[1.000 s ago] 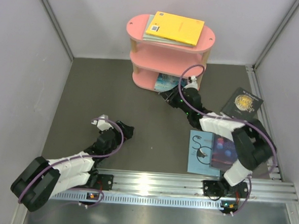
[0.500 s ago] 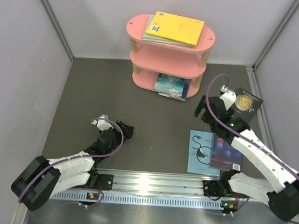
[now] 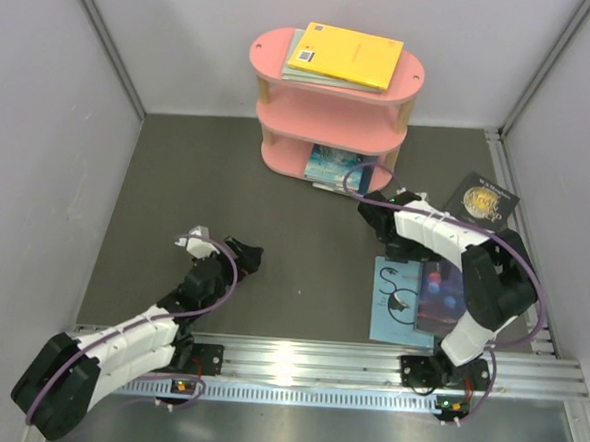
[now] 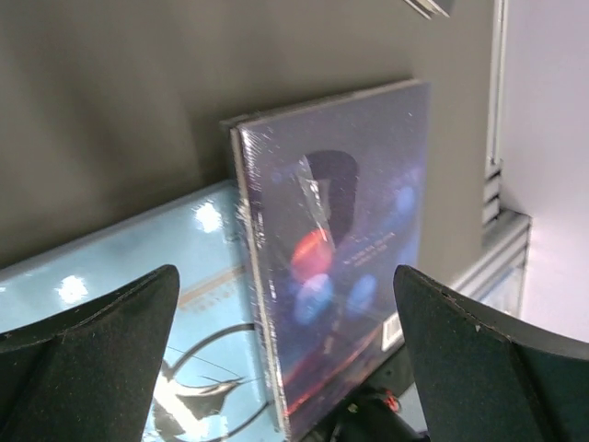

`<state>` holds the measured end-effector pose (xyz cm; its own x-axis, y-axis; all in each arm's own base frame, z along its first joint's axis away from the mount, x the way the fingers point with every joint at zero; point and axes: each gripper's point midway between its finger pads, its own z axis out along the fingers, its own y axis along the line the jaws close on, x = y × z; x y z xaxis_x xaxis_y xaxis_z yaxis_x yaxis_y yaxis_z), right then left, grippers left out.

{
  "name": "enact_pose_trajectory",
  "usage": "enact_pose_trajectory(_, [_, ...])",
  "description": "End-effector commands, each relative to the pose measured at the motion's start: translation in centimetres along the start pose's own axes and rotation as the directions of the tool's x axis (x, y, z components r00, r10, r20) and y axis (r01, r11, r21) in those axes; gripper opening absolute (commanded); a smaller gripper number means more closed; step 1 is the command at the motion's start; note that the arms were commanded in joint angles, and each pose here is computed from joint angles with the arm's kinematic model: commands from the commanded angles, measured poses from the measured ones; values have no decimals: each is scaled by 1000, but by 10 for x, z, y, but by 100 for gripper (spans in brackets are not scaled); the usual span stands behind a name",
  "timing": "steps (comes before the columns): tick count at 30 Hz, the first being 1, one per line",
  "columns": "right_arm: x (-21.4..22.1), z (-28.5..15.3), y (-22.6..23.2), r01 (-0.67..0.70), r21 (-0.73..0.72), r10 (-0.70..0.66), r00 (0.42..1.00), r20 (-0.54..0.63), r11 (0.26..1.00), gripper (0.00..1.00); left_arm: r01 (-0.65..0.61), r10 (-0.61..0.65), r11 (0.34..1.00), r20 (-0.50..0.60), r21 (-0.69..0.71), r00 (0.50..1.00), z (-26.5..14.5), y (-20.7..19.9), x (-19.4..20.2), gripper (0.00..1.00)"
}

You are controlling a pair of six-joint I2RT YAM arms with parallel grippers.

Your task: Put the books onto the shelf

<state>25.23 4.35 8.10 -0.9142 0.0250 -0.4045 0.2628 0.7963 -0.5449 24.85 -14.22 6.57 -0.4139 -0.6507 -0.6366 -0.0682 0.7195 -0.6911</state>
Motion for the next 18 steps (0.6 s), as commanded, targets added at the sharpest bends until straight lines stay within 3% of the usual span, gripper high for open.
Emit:
enact_pose_trajectory(1, [4,-3,-16,50,74,-50,999,-10,996,100,-32,30,997,-36,-74,999,-11,44,24,99])
enact_pose_trajectory(6, [16,17,-9,86,144,-81,996,-36,986,100,-37,35,998,-39,-57,999,-13,42,25,99])
enact_pose_trajectory(11, [-9,21,2,41,152,-42,999,7,988,100,-40,38,998,-39,-57,999,-13,43,25,99])
enact_pose_trajectory(18, [-27,46,13,83,191,-79,997,-26,978,100,-40,38,998,-36,-56,999,-12,42,24,99])
